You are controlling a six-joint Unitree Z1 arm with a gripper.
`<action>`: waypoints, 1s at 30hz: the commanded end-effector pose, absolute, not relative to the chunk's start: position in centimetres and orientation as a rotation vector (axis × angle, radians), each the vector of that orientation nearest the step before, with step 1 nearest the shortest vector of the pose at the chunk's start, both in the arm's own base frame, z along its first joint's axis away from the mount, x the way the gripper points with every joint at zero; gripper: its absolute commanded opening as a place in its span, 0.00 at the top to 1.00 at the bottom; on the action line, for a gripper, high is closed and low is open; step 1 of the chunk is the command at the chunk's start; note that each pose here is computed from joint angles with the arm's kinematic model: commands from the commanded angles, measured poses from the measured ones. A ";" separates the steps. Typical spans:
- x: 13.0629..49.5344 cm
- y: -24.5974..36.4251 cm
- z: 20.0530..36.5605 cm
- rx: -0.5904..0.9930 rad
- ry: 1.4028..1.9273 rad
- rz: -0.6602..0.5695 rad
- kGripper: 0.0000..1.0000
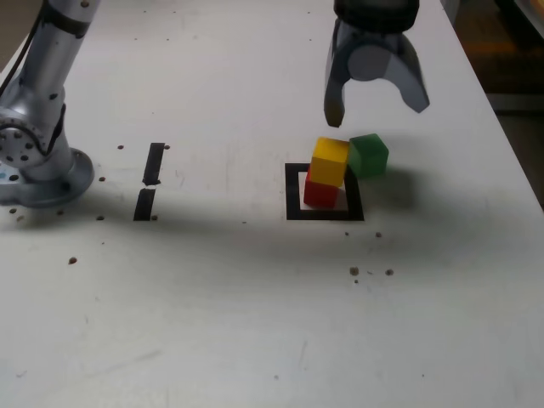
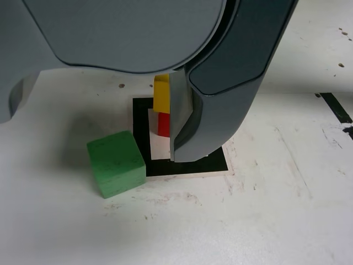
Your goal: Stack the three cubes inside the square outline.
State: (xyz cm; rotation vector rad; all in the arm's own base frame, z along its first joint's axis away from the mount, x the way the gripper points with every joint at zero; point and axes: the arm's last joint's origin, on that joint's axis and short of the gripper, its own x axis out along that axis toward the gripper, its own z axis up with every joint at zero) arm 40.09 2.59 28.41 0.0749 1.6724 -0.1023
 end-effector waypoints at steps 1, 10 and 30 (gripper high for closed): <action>40.2 2.4 28.1 0.070 1.679 -0.102 0.04; 40.7 2.0 27.5 0.071 1.680 -0.096 0.04; 41.9 1.6 26.2 0.062 1.677 -0.123 0.04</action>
